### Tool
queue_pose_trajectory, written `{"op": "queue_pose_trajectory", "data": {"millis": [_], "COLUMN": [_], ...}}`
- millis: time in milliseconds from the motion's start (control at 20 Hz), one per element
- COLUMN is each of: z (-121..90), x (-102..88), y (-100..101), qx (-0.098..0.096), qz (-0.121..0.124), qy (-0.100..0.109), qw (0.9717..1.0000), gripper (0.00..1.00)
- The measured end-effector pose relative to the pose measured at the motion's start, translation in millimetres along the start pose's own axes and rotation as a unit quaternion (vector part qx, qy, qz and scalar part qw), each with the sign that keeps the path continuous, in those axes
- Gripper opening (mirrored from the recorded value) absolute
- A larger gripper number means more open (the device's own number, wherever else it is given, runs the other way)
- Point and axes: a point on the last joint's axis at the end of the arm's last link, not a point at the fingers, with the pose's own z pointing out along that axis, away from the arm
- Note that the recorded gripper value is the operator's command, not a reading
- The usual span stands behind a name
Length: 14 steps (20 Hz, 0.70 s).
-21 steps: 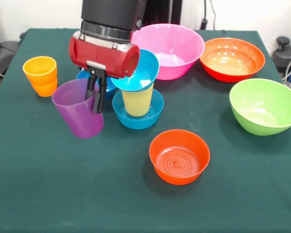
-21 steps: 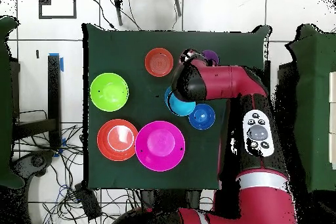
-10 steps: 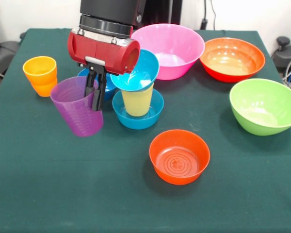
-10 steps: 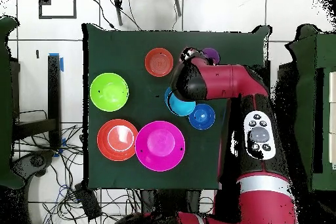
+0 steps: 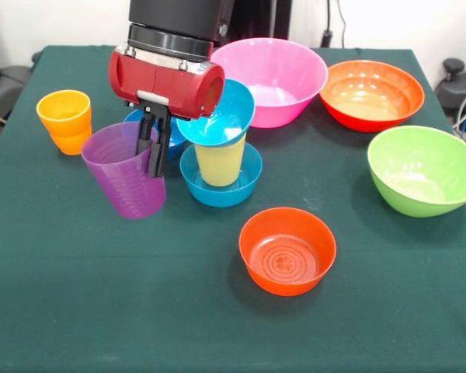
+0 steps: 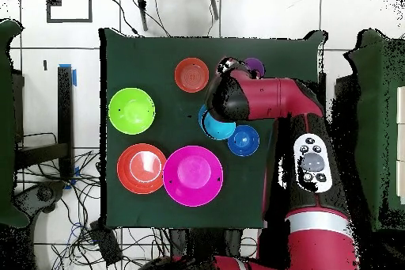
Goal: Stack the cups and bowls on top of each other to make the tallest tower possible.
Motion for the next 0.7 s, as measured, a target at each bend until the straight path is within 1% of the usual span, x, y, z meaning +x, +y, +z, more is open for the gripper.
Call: {"op": "queue_pose_trajectory", "data": {"millis": [300,500,700], "z": [-3,-13,-28], "x": [-0.2,-1.4,-2.1], "y": [0,0,-2], "qx": [0.001,0.008,0.020], "qz": [0.002,0.006,0.009], "qy": [0.003,0.013,0.030], "qw": [1.0000,0.9999,0.9993], "gripper": [0.00,0.00,0.00]}}
